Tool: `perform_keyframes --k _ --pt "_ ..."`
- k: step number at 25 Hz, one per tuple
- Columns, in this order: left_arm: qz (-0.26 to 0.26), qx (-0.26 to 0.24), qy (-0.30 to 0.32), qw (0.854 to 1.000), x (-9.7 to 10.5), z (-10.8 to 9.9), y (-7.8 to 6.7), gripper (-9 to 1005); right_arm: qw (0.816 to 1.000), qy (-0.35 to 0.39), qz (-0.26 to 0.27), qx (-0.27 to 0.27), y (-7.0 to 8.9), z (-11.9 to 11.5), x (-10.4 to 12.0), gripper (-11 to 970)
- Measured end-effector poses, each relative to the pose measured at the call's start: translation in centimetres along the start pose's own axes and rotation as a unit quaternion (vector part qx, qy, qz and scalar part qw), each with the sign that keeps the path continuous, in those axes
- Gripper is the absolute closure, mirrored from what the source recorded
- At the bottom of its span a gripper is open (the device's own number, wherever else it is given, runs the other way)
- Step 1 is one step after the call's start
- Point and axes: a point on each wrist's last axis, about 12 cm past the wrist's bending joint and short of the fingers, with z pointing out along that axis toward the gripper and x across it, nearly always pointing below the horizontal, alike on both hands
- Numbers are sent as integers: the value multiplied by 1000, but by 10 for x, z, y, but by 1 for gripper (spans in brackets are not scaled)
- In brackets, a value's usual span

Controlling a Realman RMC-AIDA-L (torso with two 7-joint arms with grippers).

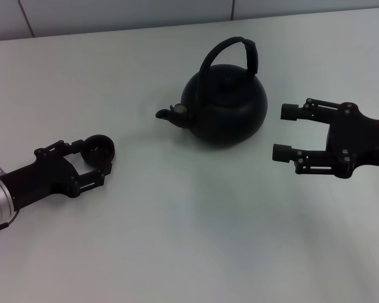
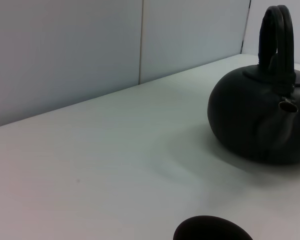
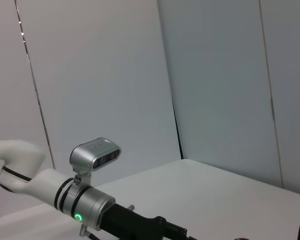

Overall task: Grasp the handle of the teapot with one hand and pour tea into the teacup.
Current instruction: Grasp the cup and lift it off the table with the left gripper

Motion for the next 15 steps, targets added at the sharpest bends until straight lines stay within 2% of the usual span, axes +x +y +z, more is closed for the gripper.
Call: perform_keyframes --k 15 --pt "-3 4 2 1000 1 2 -2 296 1000 6 9 1 1 -1 6 152"
